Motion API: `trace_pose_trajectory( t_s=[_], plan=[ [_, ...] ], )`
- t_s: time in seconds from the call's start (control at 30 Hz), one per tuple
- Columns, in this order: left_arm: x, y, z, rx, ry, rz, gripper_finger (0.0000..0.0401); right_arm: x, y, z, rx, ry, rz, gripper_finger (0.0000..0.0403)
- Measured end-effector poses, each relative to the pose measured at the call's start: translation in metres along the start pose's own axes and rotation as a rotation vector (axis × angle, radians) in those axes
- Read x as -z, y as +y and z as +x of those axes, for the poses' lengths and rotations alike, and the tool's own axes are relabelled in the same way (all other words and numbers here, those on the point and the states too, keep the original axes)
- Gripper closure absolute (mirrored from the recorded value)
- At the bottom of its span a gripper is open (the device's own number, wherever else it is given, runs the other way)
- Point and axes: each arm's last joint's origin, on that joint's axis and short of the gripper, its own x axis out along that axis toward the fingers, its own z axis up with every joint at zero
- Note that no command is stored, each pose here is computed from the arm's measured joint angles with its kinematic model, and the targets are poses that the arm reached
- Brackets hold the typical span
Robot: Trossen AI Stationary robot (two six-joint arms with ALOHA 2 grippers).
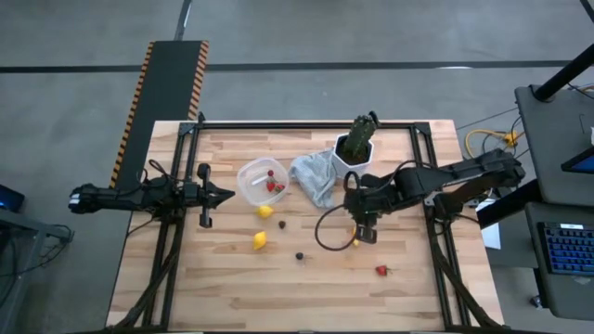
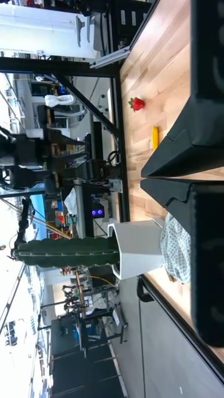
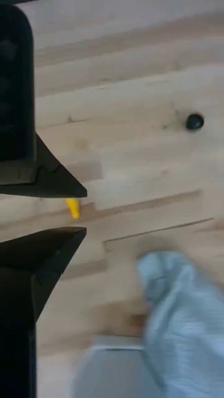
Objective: Pick and placing Produce into tupperware
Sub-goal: Put the yellow corn into the transparent container
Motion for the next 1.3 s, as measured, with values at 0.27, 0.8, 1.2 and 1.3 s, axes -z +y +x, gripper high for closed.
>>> trace_pose_trajectory(
  t_s=[0.27,0.8,1.2,1.3],
  plan=[
    [0.000,0.000,0.000,0.000,0.000,0.000,0.0401,0.021,-0.003,0.030,0.005,0.125,0.230,0.0310],
    [0.000,0.000,0.000,0.000,0.001,0.000,0.0401,0.049,-0.001,0.088,-0.030,0.103,0.736,0.0177],
    [0.000,0.000,0.000,0.000,0.001,0.000,0.0401,0.052,0.009,0.104,0.098,0.037,0.821,0.0177],
    [0.000,0.000,0.000,0.000,0.001,0.000,0.0401,0.049,0.017,0.118,0.119,0.093,0.792,0.0177]
  ],
)
